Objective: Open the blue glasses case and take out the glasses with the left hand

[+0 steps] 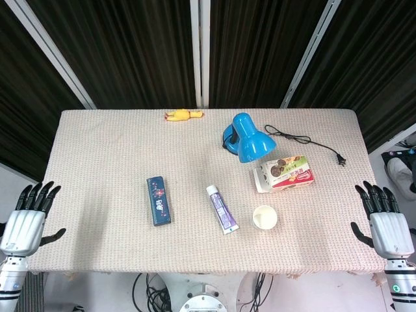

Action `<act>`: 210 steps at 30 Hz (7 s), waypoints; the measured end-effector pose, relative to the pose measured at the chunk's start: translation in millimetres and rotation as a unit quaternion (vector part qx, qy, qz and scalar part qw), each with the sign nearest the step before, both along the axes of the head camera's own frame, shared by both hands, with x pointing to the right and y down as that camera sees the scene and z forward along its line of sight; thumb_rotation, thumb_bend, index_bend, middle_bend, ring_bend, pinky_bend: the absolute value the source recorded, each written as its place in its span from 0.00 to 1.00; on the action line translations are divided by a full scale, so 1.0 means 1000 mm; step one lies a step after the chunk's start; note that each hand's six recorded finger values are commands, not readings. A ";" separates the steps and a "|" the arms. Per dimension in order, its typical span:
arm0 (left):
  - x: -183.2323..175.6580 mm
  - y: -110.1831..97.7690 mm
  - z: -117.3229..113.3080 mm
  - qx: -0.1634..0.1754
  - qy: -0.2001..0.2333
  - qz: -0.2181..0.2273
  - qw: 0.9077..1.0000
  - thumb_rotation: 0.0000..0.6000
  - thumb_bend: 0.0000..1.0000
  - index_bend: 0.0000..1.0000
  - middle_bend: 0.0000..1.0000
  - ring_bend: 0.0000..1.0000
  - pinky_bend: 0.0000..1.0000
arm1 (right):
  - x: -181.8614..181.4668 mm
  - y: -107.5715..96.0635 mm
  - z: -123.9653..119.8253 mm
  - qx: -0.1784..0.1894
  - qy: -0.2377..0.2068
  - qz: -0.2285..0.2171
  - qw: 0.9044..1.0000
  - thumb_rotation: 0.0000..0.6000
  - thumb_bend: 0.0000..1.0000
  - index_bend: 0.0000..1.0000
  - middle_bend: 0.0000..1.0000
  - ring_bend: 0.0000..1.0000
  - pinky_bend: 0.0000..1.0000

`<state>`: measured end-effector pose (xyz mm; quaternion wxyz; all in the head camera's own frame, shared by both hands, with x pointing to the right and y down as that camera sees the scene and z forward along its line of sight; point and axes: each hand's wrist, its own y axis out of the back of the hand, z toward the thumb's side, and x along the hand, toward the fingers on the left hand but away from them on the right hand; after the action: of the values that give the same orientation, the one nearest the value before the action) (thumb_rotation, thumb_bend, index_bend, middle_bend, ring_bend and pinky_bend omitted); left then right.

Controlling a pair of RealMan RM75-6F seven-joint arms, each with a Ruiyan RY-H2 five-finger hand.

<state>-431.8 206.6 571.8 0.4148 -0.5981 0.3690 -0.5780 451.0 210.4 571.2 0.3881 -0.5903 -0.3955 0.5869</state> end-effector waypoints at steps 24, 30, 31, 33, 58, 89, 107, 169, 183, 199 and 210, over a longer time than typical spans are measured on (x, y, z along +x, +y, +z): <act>0.089 -0.019 0.026 -0.065 0.079 0.137 0.985 1.00 0.13 0.09 0.03 0.00 0.01 | 0.011 -0.005 -0.015 0.026 0.001 0.015 1.000 1.00 0.24 0.00 0.00 0.00 0.00; 0.146 -0.022 0.041 -0.100 0.115 0.206 0.967 1.00 0.13 0.09 0.03 0.00 0.01 | 0.012 -0.006 -0.012 0.022 0.001 0.018 1.000 1.00 0.24 0.00 0.00 0.00 0.00; 0.155 -0.021 0.043 -0.104 0.122 0.215 0.963 1.00 0.13 0.09 0.03 0.00 0.01 | 0.012 -0.006 -0.011 0.020 0.001 0.017 1.000 1.00 0.24 0.00 0.00 0.00 0.00; 0.176 -0.019 0.048 -0.113 0.136 0.236 0.956 1.00 0.13 0.09 0.03 0.00 0.01 | 0.011 -0.006 -0.010 0.018 0.002 0.016 1.000 1.00 0.24 0.00 0.00 0.00 0.00; 0.246 -0.003 0.103 -0.191 0.125 0.332 0.915 1.00 0.49 0.09 0.21 0.00 0.00 | 0.016 -0.004 -0.004 0.015 0.001 0.031 0.999 1.00 0.29 0.00 0.00 0.00 0.00; 0.176 -0.014 0.106 -0.181 0.036 0.253 0.950 1.00 0.54 0.07 0.33 0.00 0.00 | 0.011 -0.006 -0.001 0.017 0.000 0.035 0.999 1.00 0.30 0.00 0.00 0.00 0.00; 0.142 -0.030 0.118 -0.151 0.028 0.203 0.967 1.00 0.54 0.00 0.32 0.00 0.00 | 0.007 -0.005 0.002 0.013 0.001 0.032 0.999 1.00 0.30 0.00 0.00 0.00 0.00; 0.174 -0.088 0.133 -0.124 0.078 0.077 0.986 1.00 0.31 0.21 0.27 0.15 0.20 | 0.015 -0.021 -0.010 0.029 0.022 0.041 0.998 1.00 0.30 0.00 0.00 0.00 0.00; 0.173 -0.086 0.137 -0.134 0.071 0.077 0.985 1.00 0.31 0.21 0.28 0.17 0.20 | 0.016 -0.019 -0.006 0.020 0.022 0.043 0.999 1.00 0.30 0.00 0.00 0.00 0.00; 0.170 -0.088 0.139 -0.137 0.070 0.072 0.985 1.00 0.37 0.22 0.38 0.20 0.21 | 0.016 -0.019 -0.003 0.011 0.024 0.042 0.999 1.00 0.31 0.00 0.00 0.00 0.00; 0.168 -0.091 0.141 -0.138 0.075 0.064 0.986 1.00 0.41 0.24 0.49 0.24 0.24 | 0.016 -0.019 -0.002 0.005 0.025 0.041 0.999 1.00 0.31 0.00 0.00 0.00 0.00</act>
<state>-263.8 115.8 712.5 0.3356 -0.7135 0.2774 -0.5490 466.7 191.3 569.6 0.3763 -0.5571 -0.4127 0.6146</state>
